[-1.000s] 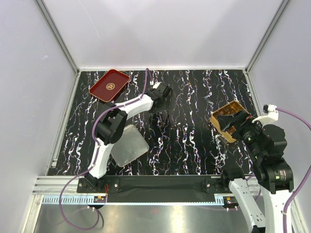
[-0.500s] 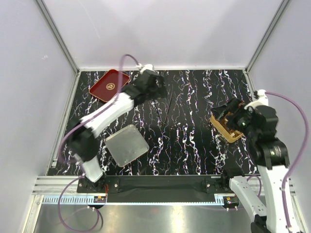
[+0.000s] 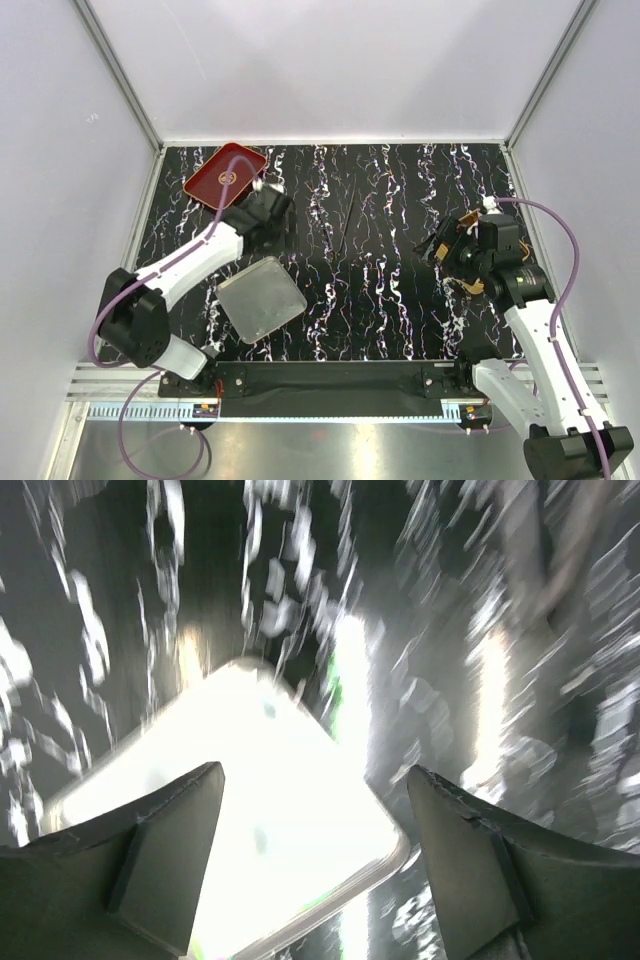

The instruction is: Pack the chocolate

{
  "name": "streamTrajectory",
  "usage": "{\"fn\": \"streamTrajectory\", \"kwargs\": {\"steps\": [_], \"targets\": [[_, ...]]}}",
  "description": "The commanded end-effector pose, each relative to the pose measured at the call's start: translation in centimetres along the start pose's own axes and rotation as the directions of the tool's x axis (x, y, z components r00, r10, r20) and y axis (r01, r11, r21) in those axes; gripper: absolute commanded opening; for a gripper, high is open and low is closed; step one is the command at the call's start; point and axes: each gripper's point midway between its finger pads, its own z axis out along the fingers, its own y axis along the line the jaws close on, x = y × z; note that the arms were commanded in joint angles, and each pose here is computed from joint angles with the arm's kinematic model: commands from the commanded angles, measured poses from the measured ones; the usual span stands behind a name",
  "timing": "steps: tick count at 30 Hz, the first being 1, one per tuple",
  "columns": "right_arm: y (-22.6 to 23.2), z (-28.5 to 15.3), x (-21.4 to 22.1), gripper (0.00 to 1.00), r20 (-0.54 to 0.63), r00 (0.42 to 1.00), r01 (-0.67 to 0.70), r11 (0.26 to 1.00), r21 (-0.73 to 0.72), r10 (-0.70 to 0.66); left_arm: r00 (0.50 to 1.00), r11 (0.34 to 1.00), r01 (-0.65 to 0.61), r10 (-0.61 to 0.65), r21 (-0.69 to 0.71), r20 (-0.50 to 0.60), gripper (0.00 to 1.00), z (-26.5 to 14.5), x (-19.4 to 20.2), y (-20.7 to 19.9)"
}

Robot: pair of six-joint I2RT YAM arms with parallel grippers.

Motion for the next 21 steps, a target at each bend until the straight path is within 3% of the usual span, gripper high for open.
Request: {"fn": "streamTrajectory", "kwargs": {"steps": [1,6,13,21], "targets": [[-0.4,0.6,0.7,0.97,-0.011,0.998,0.056,0.998,0.031,-0.056,1.000,1.000,-0.028,0.028,-0.003,0.000,0.79,-0.7,1.8,-0.4],[0.7,1.4,2.1,0.96,-0.045,0.993,0.108,0.993,0.036,-0.107,0.995,0.998,-0.050,0.047,-0.032,-0.087,0.74,1.3,4.9,-1.1],[2.1,3.4,4.6,0.95,-0.120,0.976,0.188,0.982,0.021,-0.184,0.988,0.999,0.015,-0.022,-0.042,-0.154,0.68,4.0,7.6,-1.9],[2.3,2.9,5.1,0.95,-0.107,0.972,0.210,0.978,-0.013,-0.211,0.973,0.997,0.042,-0.058,-0.072,-0.225,0.58,7.2,10.3,-1.9]]}}
